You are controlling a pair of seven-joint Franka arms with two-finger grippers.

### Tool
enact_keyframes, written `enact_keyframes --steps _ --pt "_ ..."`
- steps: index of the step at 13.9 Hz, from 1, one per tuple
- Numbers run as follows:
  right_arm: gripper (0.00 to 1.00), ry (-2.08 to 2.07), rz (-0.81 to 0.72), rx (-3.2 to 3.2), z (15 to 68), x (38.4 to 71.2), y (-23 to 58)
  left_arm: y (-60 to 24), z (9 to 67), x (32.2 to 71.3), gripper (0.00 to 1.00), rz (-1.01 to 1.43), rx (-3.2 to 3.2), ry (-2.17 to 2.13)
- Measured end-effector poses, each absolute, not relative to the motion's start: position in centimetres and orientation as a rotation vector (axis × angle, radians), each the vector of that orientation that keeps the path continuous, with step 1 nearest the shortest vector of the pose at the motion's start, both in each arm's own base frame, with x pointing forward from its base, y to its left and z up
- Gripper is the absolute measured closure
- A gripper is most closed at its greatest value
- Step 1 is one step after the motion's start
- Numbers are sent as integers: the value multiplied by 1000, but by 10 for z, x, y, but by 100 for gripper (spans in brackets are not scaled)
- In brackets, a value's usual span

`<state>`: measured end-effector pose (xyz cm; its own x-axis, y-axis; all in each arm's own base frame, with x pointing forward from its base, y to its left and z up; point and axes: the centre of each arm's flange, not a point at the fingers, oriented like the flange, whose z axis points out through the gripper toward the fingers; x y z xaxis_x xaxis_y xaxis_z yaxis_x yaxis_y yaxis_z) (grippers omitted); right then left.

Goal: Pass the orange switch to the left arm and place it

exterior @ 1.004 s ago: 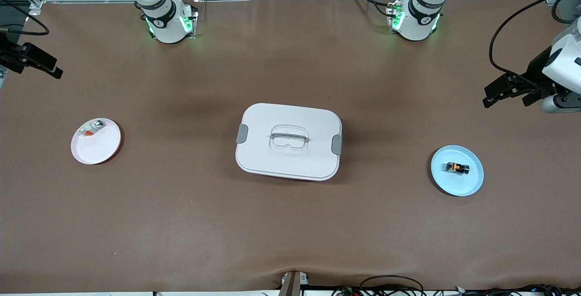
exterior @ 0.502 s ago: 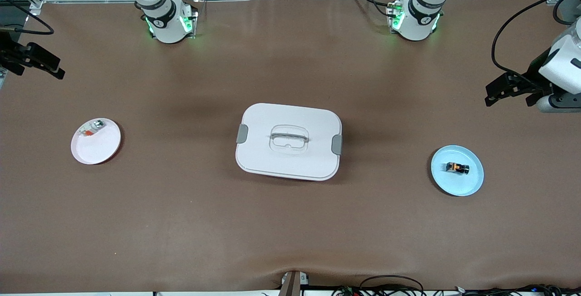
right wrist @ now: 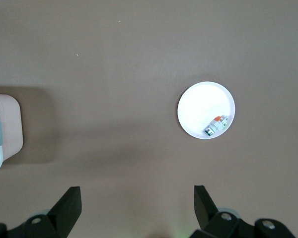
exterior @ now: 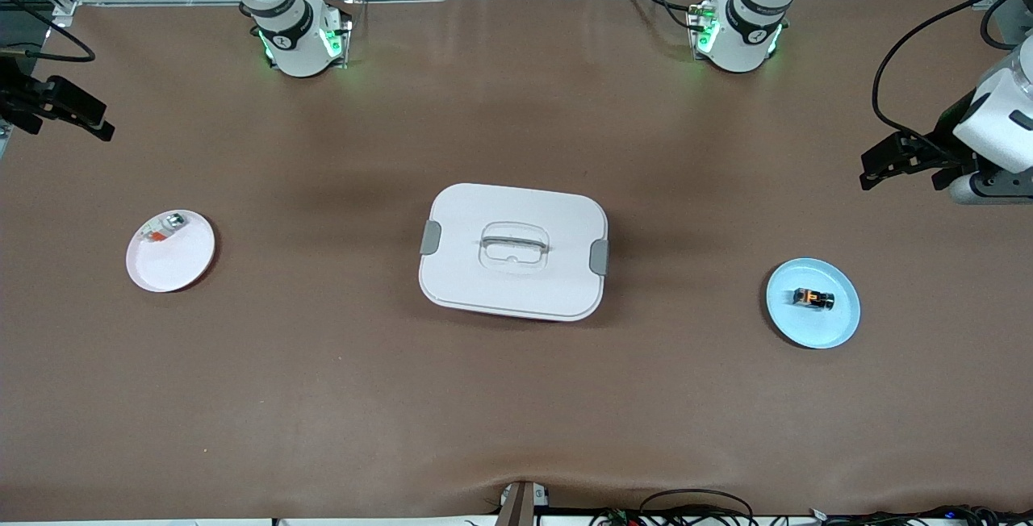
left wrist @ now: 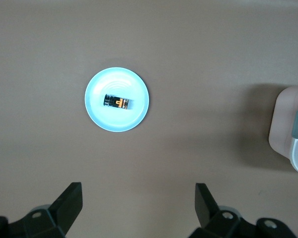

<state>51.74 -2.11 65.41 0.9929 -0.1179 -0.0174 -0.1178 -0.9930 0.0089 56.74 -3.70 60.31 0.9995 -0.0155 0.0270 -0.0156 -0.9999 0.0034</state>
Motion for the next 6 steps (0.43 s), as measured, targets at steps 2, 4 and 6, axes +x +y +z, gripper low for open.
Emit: enact_keyframes --steps 2,4,6 --pt "0 -195 -34 3130 653 517 -22 -37 603 567 0 42 3138 -27" --pt "0 -198 -36 3131 652 517 -22 -36 603 567 0 42 3138 -27" --pt "0 -199 -37 3132 652 517 -23 -36 603 567 0 42 3138 -27"
